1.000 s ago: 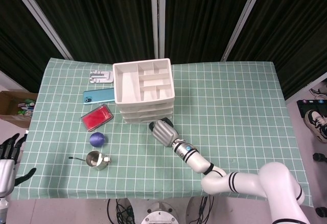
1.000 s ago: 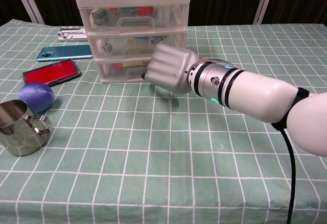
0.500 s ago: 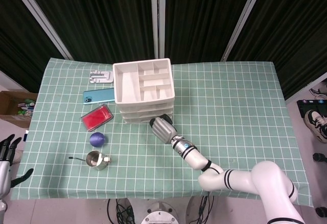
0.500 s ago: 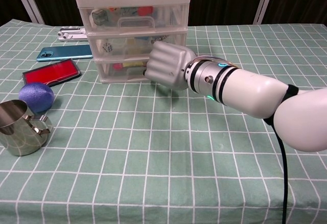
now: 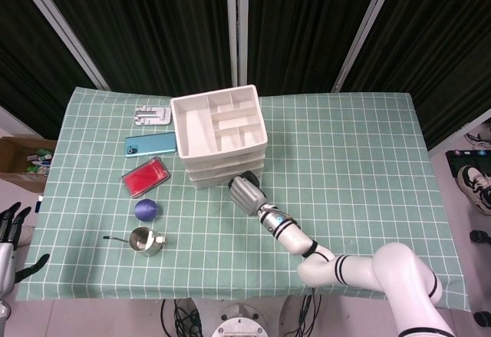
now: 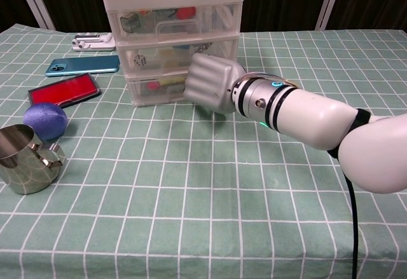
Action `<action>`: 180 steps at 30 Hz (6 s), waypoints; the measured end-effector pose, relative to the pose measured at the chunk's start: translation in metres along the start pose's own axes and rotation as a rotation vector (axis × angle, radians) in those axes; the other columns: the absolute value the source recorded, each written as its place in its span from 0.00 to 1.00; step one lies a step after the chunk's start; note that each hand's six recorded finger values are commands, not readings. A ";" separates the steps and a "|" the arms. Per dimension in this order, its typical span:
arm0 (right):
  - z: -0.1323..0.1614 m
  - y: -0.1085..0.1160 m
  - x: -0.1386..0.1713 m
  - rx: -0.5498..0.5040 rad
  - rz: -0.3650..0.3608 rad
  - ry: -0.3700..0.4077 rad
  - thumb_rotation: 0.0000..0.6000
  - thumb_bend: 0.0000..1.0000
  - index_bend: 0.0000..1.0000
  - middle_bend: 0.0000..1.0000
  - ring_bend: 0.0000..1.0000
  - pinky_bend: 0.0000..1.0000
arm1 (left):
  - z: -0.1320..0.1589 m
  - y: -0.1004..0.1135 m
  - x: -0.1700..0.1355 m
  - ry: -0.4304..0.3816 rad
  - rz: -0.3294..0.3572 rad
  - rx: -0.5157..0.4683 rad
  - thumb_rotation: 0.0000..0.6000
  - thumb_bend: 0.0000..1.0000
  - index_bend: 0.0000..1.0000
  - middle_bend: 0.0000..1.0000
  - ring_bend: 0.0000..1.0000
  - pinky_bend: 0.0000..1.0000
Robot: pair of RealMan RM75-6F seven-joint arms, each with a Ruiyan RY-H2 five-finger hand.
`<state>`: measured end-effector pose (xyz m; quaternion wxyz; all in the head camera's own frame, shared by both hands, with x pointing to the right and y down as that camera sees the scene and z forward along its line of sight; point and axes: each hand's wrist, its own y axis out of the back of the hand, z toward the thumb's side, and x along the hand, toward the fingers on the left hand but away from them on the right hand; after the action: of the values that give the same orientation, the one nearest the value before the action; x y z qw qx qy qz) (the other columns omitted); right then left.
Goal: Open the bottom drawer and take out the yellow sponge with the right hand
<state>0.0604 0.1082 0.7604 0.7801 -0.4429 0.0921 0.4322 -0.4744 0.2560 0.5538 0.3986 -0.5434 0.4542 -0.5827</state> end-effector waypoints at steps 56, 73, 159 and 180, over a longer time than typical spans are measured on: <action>-0.046 -0.019 0.035 -0.882 0.156 -0.068 1.00 0.33 0.36 0.91 0.89 0.96 | 0.010 0.003 0.005 -0.014 -0.017 0.026 1.00 0.00 0.14 0.08 0.11 0.19; -0.039 -0.018 0.077 -0.962 0.191 0.013 1.00 0.33 0.40 0.91 0.89 0.96 | 0.011 -0.001 0.009 -0.023 -0.024 0.024 1.00 0.00 0.14 0.08 0.11 0.19; -0.007 0.036 -0.016 -0.572 -0.039 0.168 1.00 0.29 0.62 0.95 0.94 1.00 | -0.007 -0.012 0.002 0.025 -0.042 -0.001 1.00 0.00 0.14 0.08 0.11 0.19; -0.058 0.061 0.060 -0.688 -0.237 0.092 1.00 0.33 0.68 0.95 0.95 1.00 | -0.004 -0.006 -0.001 0.006 -0.025 -0.006 1.00 0.00 0.14 0.08 0.11 0.19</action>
<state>0.0650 0.1132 0.6575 0.6252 -0.7059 -0.0756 0.3243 -0.4779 0.2587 0.5598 0.3881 -0.5485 0.4505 -0.5878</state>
